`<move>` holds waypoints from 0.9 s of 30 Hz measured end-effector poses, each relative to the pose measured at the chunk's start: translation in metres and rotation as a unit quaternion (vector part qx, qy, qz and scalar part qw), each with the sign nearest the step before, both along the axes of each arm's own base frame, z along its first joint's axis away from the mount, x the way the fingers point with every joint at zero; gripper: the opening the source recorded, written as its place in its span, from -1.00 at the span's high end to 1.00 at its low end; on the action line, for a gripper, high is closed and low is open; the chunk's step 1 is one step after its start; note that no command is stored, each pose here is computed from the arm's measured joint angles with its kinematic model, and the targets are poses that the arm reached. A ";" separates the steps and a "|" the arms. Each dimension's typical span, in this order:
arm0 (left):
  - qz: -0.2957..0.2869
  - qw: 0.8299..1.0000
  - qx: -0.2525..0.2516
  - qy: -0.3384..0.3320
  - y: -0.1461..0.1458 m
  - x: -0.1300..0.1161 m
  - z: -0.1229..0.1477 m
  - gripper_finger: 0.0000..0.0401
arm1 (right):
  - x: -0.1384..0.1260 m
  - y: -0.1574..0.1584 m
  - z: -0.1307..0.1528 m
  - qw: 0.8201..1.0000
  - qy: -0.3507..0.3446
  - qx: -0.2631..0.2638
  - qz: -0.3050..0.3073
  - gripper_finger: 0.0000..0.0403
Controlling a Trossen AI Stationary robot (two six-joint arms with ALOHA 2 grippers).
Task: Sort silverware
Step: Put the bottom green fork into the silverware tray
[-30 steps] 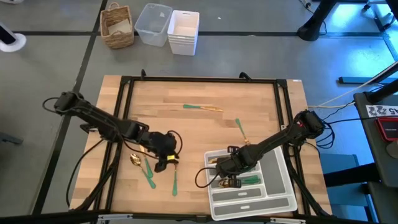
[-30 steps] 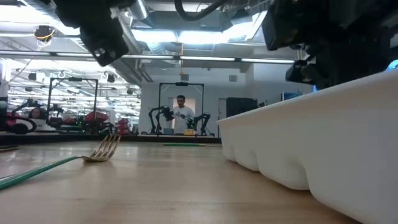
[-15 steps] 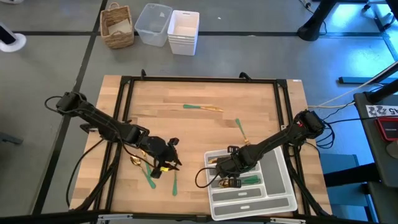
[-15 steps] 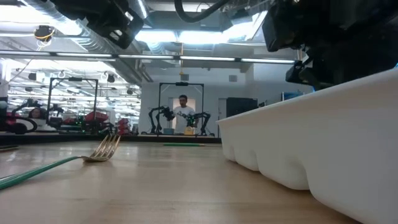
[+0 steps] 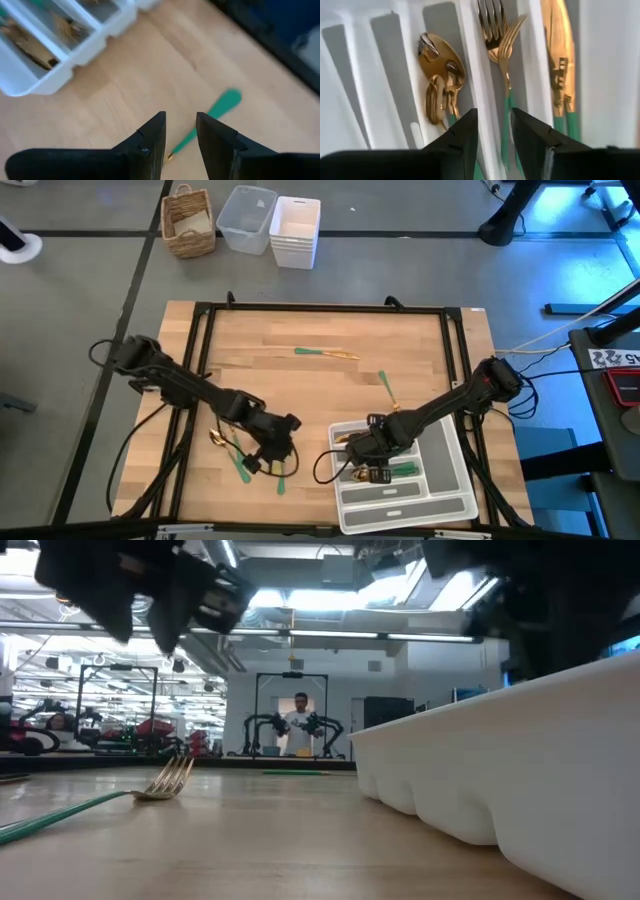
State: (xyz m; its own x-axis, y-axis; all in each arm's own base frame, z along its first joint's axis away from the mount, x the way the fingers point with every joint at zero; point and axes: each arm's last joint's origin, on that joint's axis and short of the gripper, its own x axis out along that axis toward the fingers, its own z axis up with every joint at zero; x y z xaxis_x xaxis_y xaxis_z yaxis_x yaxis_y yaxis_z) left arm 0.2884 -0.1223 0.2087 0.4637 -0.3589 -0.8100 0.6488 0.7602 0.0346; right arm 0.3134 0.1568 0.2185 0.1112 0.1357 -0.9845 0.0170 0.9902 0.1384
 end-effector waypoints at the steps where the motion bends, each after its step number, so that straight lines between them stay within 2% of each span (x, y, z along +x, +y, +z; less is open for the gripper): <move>1: -0.013 1.000 0.013 0.008 -0.002 0.004 -0.001 0.49 | 0.001 0.000 0.005 1.000 -0.002 -0.003 0.002 0.41; 6: -0.104 0.990 0.081 0.044 -0.013 0.023 -0.009 0.49 | 0.004 0.001 0.025 1.000 -0.012 -0.018 0.016 0.41; 9: -0.159 0.977 0.124 0.071 -0.021 0.029 -0.017 0.49 | 0.005 0.001 0.036 0.999 -0.015 -0.019 0.026 0.41; 13: -0.202 0.959 0.176 0.087 -0.028 0.033 -0.029 0.49 | 0.006 0.002 0.053 0.999 -0.025 -0.017 0.038 0.41; 18: -0.225 0.945 0.219 0.091 -0.030 0.035 -0.040 0.49 | 0.008 0.003 0.076 0.997 -0.046 -0.013 0.062 0.41; 27: -0.236 0.936 0.244 0.097 -0.027 0.033 -0.044 0.49 | 0.003 0.000 0.111 0.995 -0.054 -0.022 0.085 0.41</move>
